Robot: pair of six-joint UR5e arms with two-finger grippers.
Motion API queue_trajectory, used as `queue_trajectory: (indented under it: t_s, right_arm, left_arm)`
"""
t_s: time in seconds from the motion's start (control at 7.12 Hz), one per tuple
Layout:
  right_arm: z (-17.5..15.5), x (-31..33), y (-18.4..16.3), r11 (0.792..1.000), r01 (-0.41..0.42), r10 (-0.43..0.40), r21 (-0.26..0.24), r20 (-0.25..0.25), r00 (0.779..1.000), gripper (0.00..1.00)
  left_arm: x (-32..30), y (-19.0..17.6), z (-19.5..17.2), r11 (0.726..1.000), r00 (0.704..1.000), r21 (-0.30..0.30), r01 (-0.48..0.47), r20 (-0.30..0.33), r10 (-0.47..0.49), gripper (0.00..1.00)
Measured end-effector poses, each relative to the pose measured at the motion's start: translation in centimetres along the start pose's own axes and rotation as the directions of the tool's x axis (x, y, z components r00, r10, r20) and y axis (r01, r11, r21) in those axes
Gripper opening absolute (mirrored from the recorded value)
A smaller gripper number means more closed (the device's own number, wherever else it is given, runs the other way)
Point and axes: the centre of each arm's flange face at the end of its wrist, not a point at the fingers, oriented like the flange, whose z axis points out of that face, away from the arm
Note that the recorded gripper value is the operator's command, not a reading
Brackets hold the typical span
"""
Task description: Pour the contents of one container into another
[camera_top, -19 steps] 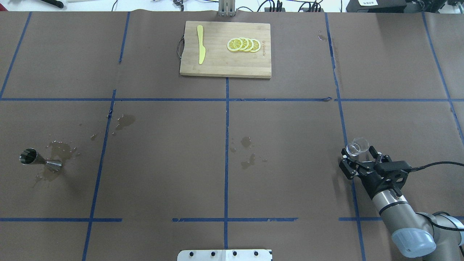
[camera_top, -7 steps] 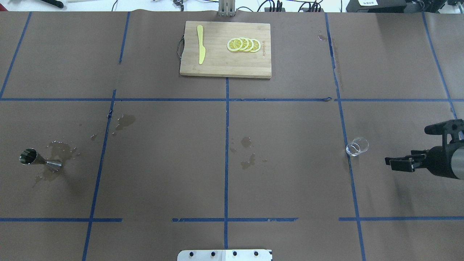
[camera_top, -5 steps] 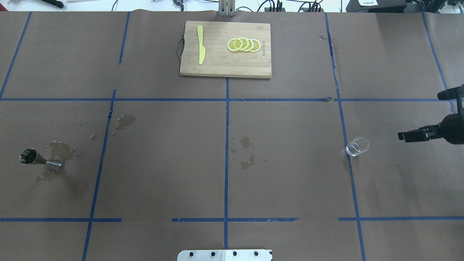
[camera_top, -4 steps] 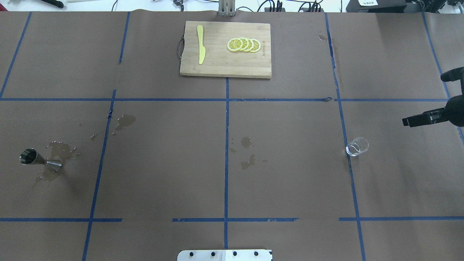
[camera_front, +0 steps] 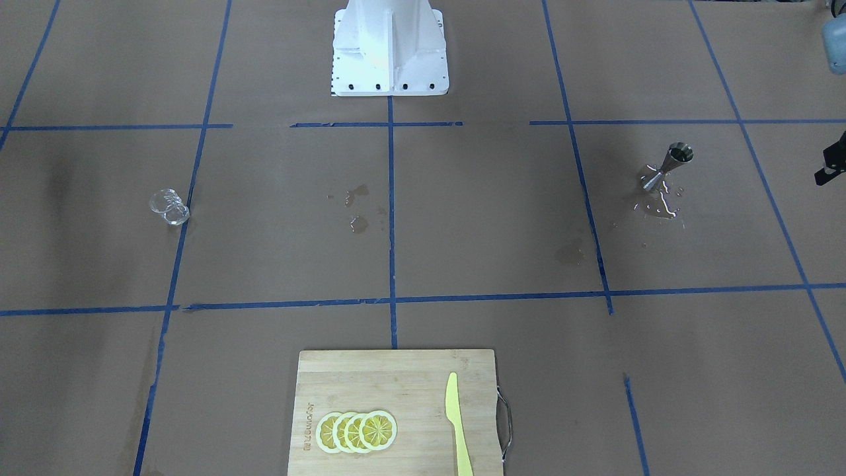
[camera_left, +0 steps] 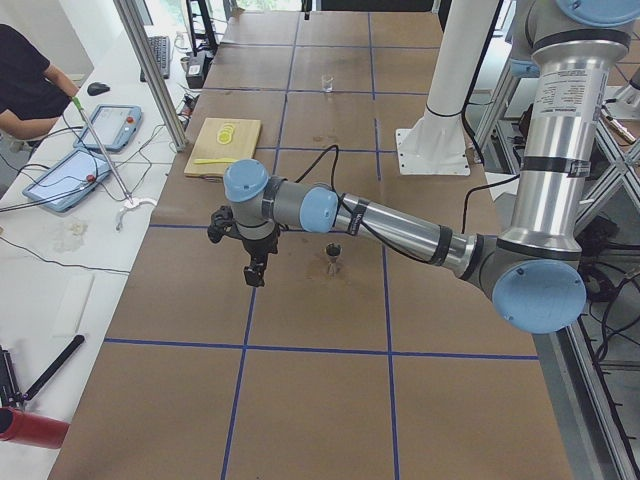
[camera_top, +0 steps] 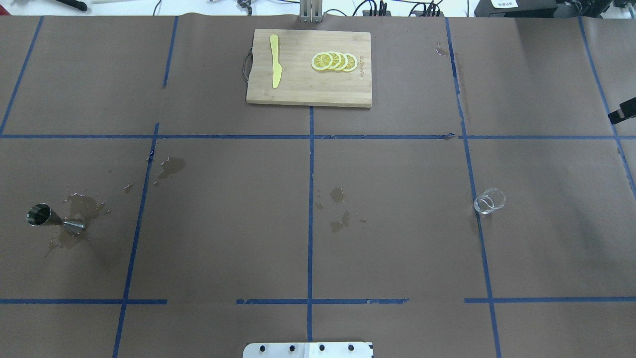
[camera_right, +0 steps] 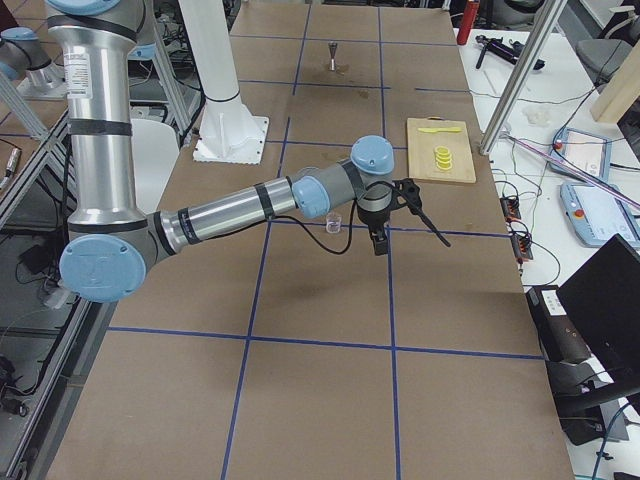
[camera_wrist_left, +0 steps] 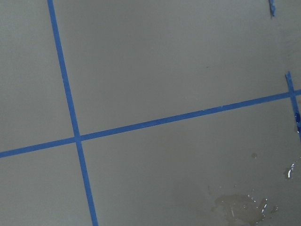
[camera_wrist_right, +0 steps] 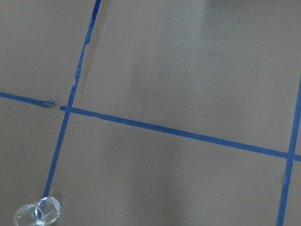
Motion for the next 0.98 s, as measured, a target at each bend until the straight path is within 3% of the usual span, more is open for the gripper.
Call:
queue_trajectory:
  t_s: [0.14,0.42,0.98]
  right_arm:
    - [-1.2,2.4,0.6,0.999,-0.044,0.044,-0.002,0.027,0.999,1.00]
    - [-0.1,7.2,2.7,0.998,-0.040,0.041,-0.040,0.028,0.999,1.00]
    - [1.4,10.4,4.8,0.997,-0.023,0.021,-0.071,-0.034,0.999,1.00]
  left_arm:
    - [-2.2,1.2,0.8,1.000,1.000,-0.018,-0.002,0.000,0.002,1.00]
    - [-7.0,4.4,0.4,0.999,0.999,-0.016,0.050,0.006,-0.050,1.00]
    - [-6.8,4.9,-1.2,1.000,1.000,0.016,0.016,0.010,-0.016,1.00]
